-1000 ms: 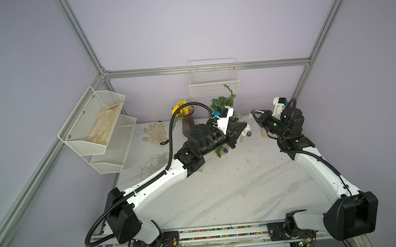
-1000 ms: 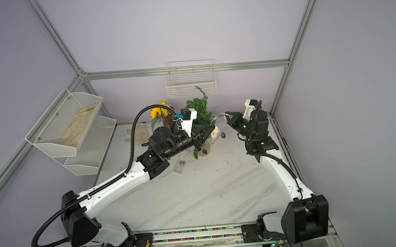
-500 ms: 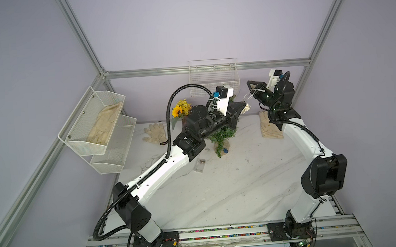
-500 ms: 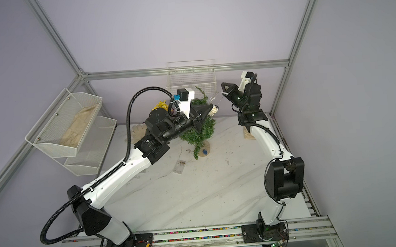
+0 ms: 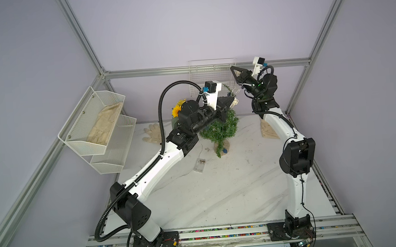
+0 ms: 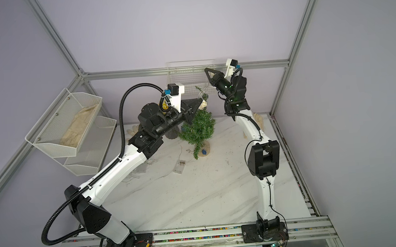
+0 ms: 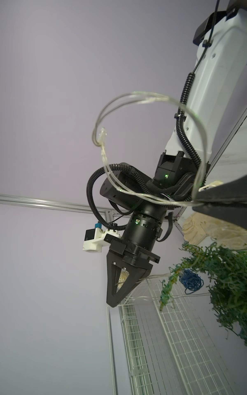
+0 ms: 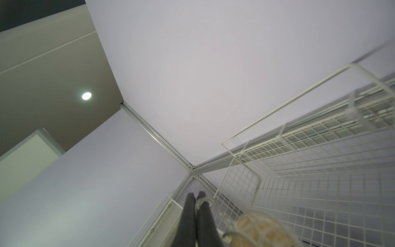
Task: Remove string lights from the small christmas tree
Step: Remove the light string from the Christmas tree.
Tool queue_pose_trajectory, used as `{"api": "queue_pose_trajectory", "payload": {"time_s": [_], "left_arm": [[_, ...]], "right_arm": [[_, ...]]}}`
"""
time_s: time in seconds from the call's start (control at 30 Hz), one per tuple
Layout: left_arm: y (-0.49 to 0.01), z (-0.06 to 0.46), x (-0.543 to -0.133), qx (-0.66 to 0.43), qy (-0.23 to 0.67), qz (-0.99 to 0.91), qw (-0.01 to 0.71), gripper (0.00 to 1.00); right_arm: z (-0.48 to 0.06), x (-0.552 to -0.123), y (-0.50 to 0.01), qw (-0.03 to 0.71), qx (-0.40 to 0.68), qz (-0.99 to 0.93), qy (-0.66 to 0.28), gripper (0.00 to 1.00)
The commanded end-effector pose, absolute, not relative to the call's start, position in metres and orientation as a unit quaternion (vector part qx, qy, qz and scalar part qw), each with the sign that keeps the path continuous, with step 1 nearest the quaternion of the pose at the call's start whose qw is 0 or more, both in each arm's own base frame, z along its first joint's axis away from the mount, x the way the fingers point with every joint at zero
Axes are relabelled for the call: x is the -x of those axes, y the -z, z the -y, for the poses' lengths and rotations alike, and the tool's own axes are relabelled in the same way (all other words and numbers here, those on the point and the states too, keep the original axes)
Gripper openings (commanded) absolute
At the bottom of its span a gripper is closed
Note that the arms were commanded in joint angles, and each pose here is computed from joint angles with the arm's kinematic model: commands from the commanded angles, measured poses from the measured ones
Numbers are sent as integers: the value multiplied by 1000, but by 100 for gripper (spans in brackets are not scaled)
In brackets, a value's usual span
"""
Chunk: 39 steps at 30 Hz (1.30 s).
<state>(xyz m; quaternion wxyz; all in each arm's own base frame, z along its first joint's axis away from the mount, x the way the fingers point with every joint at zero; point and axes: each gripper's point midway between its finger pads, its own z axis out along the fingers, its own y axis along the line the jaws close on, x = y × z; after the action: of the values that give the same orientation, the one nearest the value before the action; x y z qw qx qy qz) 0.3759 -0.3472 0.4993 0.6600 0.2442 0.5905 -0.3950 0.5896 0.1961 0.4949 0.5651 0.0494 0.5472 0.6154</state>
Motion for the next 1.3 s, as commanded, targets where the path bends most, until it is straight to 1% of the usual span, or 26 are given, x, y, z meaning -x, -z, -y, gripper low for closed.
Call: {"api": "queue_pose_trajectory", "payload": {"time_s": [0.0,0.27,0.53,0.93,1.1,1.27], "left_arm": [[-562,320,-365,-237,388,-536,712,0],[-570,306,-361,-232,390,-532,715,0],[-569,317,-348,-242,452,-520,683,0],[-550,347,-329,-264,488,-522,648,0],[-535,350,-334,-256,486,-534,643,0],[-528,355,-335,-256,491,-538,635,0]], "right_arm": [[-209,-566,-532,569,-6,-500,-653,0],[-207,-545,-544,581,5,-490,-650,0],[-189,-523,-538,617,-7,-506,-603,0],[-171,-513,-521,630,-17,-525,-572,0],[-169,-519,-500,617,-24,-543,-569,0],[-168,-518,-495,615,-24,-548,-567,0]]}}
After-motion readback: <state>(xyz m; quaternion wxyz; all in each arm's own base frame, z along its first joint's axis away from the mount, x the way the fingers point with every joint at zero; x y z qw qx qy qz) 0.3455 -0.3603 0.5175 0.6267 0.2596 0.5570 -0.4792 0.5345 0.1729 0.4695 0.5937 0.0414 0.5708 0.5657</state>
